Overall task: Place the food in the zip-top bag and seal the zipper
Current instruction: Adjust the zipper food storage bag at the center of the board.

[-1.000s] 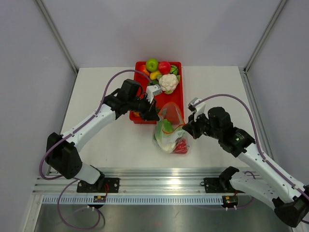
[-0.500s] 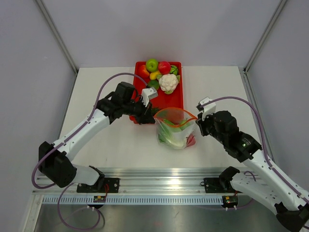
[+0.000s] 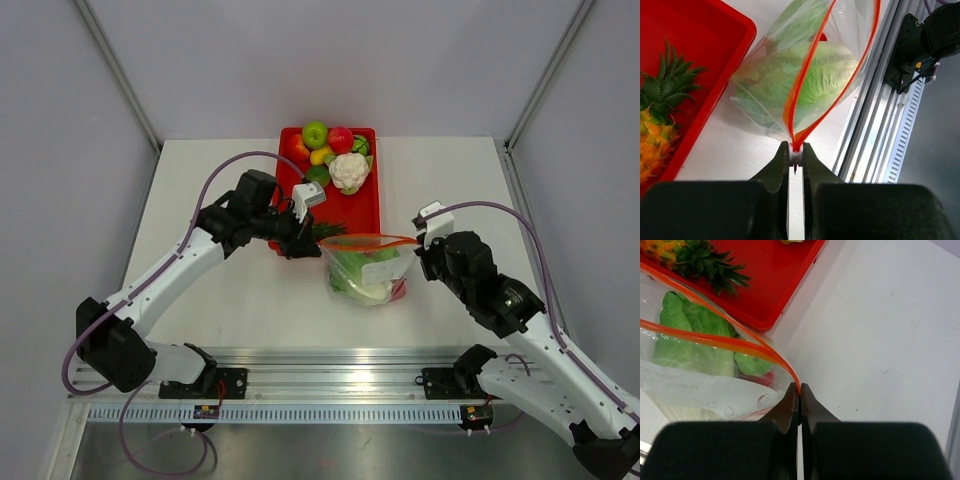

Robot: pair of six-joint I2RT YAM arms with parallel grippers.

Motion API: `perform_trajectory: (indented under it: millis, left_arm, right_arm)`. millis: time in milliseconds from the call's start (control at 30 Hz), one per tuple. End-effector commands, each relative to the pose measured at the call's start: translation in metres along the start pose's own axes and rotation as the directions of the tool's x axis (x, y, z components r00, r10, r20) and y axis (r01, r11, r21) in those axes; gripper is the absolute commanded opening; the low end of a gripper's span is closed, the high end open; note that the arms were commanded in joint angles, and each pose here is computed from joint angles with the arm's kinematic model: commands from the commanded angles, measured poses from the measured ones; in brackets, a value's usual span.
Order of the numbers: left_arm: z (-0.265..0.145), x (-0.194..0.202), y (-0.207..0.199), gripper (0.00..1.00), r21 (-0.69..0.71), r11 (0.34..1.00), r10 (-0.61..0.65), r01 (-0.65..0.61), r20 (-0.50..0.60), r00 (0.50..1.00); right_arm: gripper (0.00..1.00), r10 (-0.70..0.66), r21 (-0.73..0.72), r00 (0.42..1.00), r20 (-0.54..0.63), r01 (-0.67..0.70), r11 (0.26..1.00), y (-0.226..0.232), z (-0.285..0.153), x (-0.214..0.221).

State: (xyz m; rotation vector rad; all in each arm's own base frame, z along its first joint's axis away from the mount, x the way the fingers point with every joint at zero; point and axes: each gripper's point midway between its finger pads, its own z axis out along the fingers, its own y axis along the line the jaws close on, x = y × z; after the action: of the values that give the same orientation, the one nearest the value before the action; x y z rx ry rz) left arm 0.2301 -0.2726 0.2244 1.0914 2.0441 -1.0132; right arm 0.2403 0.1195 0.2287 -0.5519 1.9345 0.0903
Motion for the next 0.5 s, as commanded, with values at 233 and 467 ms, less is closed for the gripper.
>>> perform_trajectory:
  millis: [233, 467]
  left_arm:
    - [-0.009, -0.013, -0.003, 0.00, -0.002, 1.000, 0.023, -0.023, 0.064, 0.998]
    - [-0.009, -0.022, -0.009, 0.00, 0.026, 1.000, 0.002, -0.004, 0.071, 0.997]
  right_arm:
    - [0.00, 0.013, -0.033, 0.997, 0.077, -0.011, 0.999, -0.001, -0.024, -0.014]
    - [0.40, -0.051, -0.293, 0.999, -0.019, 0.043, 0.955, 0.039, -0.038, -0.026]
